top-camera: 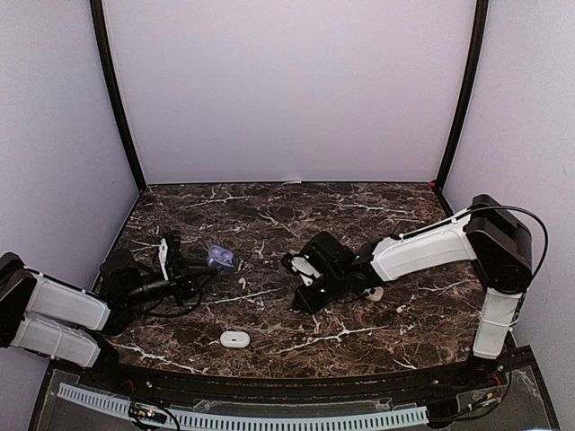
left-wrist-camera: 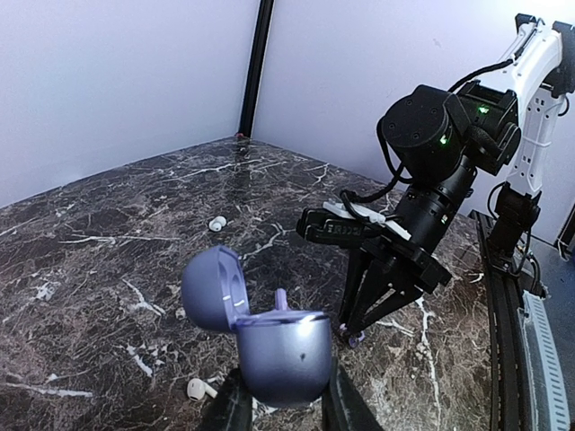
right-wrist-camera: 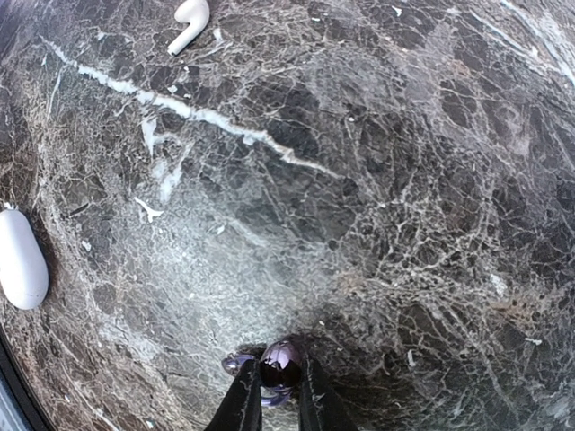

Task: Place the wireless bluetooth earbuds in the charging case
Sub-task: Adjust the left earbud at the center of the board, then pick up the left earbud from the center of the board.

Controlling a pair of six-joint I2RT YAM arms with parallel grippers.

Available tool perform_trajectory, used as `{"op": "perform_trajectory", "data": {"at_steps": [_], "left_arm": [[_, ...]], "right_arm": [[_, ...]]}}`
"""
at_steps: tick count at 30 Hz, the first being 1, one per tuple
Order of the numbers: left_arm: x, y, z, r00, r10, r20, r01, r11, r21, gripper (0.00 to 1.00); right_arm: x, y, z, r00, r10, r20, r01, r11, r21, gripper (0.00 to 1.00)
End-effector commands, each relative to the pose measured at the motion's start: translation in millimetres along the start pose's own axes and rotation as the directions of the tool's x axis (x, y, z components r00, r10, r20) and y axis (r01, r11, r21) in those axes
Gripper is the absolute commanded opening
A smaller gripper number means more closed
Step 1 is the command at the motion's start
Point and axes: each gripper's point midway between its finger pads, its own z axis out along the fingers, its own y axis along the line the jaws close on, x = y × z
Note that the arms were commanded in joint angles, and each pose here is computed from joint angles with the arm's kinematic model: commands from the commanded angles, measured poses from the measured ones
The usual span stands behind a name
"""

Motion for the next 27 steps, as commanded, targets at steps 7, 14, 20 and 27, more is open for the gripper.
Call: {"op": "perform_trajectory", "data": {"at_steps": [7,14,20,27], "left_arm": [[-9.5,-3.5,2.2,0.999,0.020,0.030,-0.020,0.999,0.028,0.12],[-8.9,-3.4,2.2,0.999,0.019,0.029,-0.019,0.999,0.028,0.12],[-9.0,-3.5,2.3,0.999,0.020,0.029,-0.021,0.999,0.028,0.12],[-8.5,-3.5,2.2,0.999,0.020,0.027,-0.020,0.999,0.028,0.12]], "right_arm": [[-13.9,-8.6,-1.0,0.999,-0.043,0.022,0.042,0.999,0.033,0.16],[-15.4,-11.7,-0.3,0.998,-0.053,0.024,0.052,0.998,0.041,0.15],[-15.1,-12.6,1.3,0.997,-0.070,0.016,0.069,0.997,0.046,0.16],[-11.5,-15.9,4.6,0.997,-0.071,0.003,0.071,0.996,0.055,0.19]]}}
